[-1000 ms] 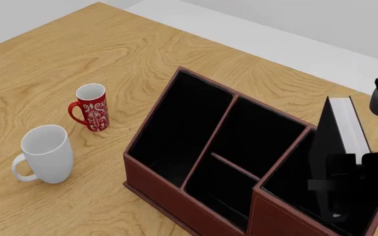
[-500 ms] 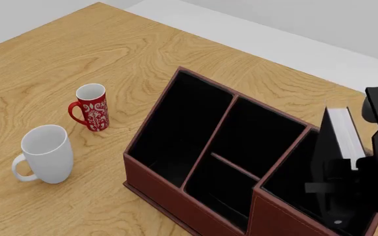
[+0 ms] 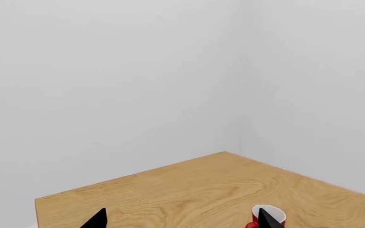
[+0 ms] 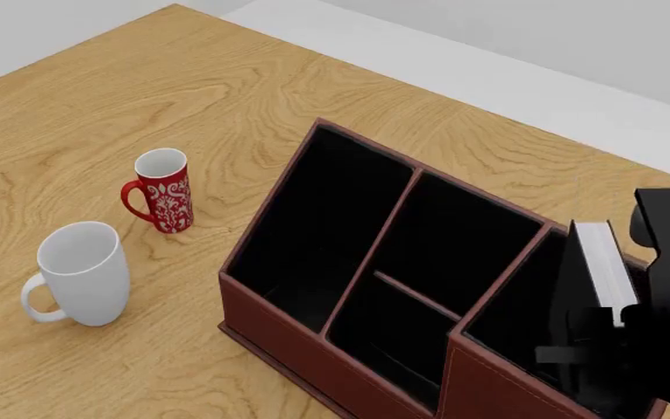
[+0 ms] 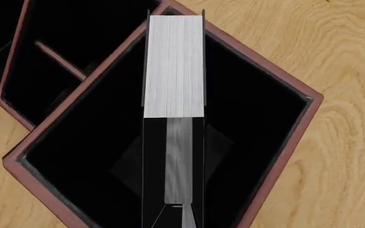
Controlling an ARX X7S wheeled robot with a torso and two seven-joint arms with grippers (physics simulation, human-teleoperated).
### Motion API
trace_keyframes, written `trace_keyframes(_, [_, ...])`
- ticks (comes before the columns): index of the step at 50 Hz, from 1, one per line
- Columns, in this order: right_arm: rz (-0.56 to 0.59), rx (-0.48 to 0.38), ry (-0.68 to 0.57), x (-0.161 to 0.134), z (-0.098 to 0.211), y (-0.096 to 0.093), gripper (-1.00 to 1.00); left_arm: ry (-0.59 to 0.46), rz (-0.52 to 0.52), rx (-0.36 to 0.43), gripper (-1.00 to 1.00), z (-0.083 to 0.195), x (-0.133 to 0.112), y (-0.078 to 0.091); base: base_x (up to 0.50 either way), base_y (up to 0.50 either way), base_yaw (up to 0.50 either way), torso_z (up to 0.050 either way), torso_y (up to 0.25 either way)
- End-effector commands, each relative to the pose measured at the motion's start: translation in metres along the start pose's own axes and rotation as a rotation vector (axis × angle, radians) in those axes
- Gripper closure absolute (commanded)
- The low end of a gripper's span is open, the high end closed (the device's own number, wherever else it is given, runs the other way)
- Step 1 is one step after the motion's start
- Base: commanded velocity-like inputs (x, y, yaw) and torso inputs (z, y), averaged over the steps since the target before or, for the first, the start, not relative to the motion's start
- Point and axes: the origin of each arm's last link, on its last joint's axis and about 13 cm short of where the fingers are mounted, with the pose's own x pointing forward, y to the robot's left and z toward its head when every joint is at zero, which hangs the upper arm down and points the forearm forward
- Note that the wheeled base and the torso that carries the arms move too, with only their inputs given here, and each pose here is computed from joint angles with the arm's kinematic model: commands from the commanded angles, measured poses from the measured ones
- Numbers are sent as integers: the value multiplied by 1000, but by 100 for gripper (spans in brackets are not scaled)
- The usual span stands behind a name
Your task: Pick up the book and place it in the right compartment of the caddy.
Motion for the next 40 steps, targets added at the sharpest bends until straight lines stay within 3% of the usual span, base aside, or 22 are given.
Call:
trace_keyframes(1, [-17, -11, -36, 7, 4, -4, 100, 3, -1, 9, -100, -3, 2, -1, 0, 0, 0, 0, 0])
trace_keyframes(17, [-36, -21, -14, 17, 0, -7, 100, 10, -2, 20, -100, -7, 3, -2, 0, 0, 0, 0, 1])
trace_keyframes(18, [-35, -7, -19, 15, 1, -7, -100, 11, -3, 21, -100, -7, 3, -3, 0, 0, 0, 0, 0])
trace_keyframes(40, [-60, 7, -78, -7, 9, -10, -100, 9, 0, 9, -100, -5, 3, -1, 0, 0, 0, 0, 0])
